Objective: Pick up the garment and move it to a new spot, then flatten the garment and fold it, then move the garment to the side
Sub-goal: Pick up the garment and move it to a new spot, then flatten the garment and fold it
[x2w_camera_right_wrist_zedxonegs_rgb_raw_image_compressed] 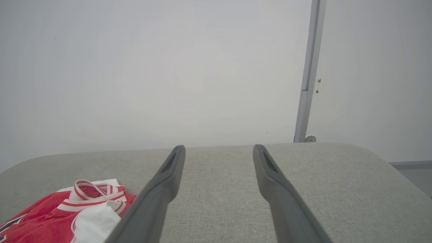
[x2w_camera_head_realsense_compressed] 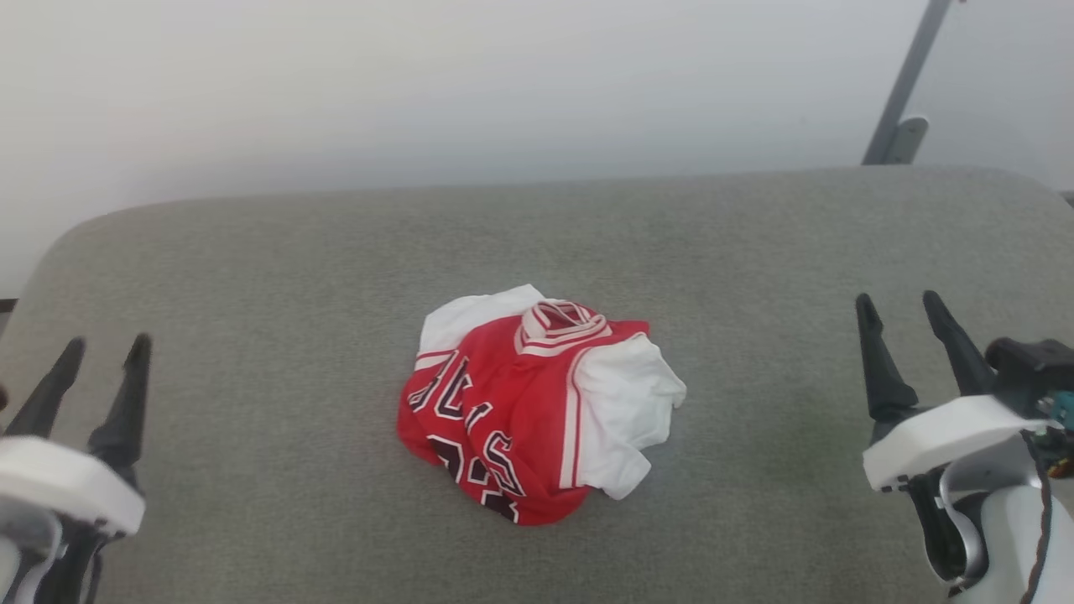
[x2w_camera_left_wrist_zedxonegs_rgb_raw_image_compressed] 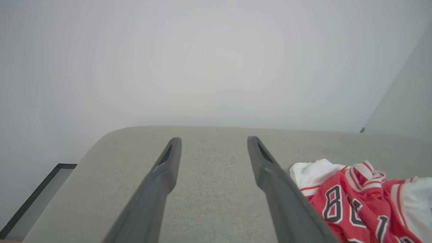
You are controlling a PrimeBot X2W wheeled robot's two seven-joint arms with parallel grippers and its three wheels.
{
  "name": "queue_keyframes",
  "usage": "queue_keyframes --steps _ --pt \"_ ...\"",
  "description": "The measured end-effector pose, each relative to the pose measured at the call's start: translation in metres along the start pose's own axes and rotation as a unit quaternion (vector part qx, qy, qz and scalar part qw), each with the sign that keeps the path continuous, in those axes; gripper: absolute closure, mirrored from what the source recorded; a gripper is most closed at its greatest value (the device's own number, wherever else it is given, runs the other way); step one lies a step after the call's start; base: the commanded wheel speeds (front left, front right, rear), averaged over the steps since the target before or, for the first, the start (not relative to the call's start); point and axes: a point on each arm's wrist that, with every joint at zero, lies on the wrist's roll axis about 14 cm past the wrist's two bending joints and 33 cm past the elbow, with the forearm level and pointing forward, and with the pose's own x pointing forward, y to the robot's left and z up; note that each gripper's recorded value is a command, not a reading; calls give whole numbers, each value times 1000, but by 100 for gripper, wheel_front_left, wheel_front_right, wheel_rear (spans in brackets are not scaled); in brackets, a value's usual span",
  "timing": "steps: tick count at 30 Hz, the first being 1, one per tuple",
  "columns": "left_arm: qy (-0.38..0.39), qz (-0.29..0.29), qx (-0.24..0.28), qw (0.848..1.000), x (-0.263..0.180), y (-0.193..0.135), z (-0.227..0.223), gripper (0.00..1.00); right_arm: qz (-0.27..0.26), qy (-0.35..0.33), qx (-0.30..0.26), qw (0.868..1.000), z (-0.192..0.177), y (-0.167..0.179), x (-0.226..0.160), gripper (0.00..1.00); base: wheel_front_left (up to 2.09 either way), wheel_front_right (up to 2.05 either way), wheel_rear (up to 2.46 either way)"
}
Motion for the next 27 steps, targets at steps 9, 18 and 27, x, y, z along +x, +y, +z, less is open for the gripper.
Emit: queue_keyframes --steps 9,18,27 --pt "-19 75 -12 997 -44 47 -2 0 6 1 7 1000 -3 8 -3 0 0 0 0" --pt "-32 100 -24 994 -62 61 -8 0 9 9 10 1000 -7 11 -4 0 0 0 0" --pt "-32 104 -31 994 -66 62 -16 0 34 37 16 999 -20 29 -1 0 0 0 0"
